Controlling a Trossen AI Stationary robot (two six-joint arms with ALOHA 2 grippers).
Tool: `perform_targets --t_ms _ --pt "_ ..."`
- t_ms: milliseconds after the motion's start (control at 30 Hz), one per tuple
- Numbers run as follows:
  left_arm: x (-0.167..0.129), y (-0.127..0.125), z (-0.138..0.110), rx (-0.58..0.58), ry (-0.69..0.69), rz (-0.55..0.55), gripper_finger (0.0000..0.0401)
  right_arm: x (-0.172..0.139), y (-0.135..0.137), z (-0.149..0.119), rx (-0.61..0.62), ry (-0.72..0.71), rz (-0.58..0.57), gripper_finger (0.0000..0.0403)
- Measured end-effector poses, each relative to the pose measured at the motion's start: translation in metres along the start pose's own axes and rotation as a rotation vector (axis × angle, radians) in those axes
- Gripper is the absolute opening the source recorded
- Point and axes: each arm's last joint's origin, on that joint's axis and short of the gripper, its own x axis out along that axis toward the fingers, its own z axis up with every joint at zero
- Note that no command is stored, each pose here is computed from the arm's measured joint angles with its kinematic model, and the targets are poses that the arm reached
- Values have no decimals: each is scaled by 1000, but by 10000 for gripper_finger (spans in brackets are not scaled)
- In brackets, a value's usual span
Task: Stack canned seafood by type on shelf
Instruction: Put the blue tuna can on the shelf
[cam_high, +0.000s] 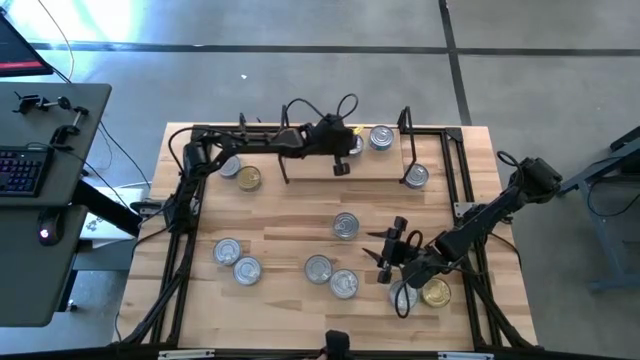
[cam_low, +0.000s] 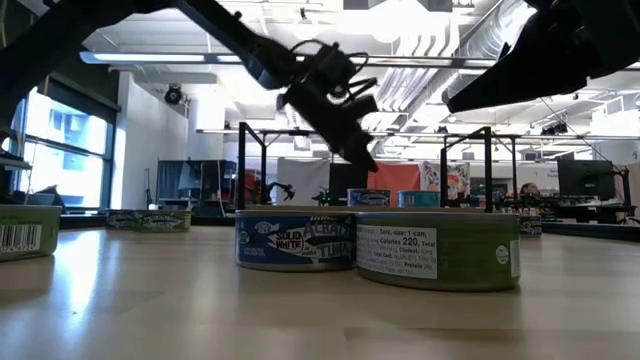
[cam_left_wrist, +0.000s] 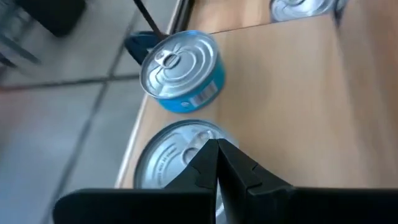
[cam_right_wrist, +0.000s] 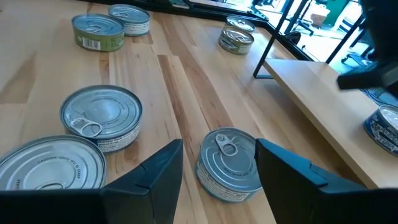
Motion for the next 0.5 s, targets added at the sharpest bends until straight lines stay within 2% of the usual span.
perform_targets --t_ms 133,233,333,500 --pt "-12 21 12 -83 81 -58 0 4 -3 1 11 4 -16 193" --pt "-18 47 16 -133 37 -129 0 7 -6 2 20 8 -27 193" --pt "-16 66 4 -168 30 -182 0 10 -9 2 31 12 -38 193" --pt "3 74 -20 -85 26 -263 0 11 -10 3 33 13 -40 193"
